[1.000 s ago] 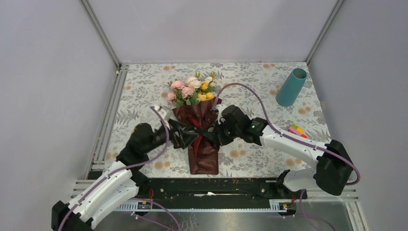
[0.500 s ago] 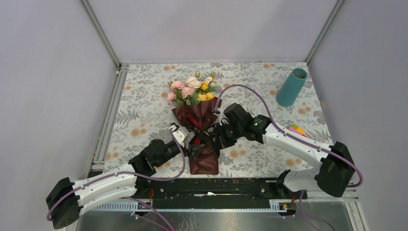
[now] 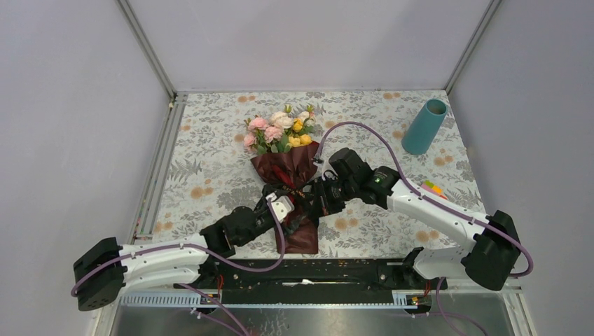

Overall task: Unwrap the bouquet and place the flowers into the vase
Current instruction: Untie the ribbon from the wrapping paper.

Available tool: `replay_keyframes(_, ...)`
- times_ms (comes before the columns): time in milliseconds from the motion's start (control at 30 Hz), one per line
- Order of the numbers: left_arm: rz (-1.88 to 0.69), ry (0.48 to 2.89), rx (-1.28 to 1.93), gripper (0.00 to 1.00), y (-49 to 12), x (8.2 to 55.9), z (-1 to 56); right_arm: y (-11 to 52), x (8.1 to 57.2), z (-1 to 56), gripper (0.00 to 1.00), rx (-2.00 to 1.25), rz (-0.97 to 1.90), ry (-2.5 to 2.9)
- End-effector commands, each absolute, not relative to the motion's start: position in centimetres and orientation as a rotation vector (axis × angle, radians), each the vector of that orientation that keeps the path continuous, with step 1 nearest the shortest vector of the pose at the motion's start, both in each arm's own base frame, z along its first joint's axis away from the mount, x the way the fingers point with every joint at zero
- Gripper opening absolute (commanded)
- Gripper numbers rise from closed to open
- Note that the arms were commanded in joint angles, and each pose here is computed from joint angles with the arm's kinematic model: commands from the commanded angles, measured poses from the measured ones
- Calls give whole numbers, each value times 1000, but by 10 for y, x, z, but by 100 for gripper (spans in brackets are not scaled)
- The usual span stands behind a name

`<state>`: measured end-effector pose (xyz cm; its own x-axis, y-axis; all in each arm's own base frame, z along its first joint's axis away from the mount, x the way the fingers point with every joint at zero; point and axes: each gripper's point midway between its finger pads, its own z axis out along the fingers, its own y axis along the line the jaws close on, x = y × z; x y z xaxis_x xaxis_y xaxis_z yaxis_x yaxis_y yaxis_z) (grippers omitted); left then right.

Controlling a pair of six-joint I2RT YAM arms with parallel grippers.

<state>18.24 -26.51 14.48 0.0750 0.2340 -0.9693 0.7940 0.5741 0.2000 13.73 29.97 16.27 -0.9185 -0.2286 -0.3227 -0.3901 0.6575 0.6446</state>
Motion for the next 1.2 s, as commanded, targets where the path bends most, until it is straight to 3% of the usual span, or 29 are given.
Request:
replay_keyframes(0, -553, 1331, 845, 92, -282, 188, 199, 303, 136, 185, 0, -495, 1188, 2619)
replay_keyframes(167, -556, 1321, 885, 88, -295, 183, 200, 301, 135, 182, 0, -487, 1179, 2628)
replay_keyframes(400, -549, 1333, 931, 58, -304, 181, 198, 307, 133, 183, 0, -468, 1243, 2615)
replay_keyframes(633, -509, 1355, 956, 56, -306, 183, 187, 308, 131, 188, 0, -472, 1263, 2602)
replay_keyframes(1033, -591, 1335, 1010, 14, -323, 168, 182, 305, 132, 182, 0, -468, 1236, 2612)
replay_keyframes(1100, -594, 1342, 1005, 1, -323, 167, 180, 304, 132, 181, 0, -467, 1232, 2612)
replay_keyframes(1167, -592, 1355, 985, 0, -321, 169, 178, 304, 132, 180, 0, -468, 1227, 2611)
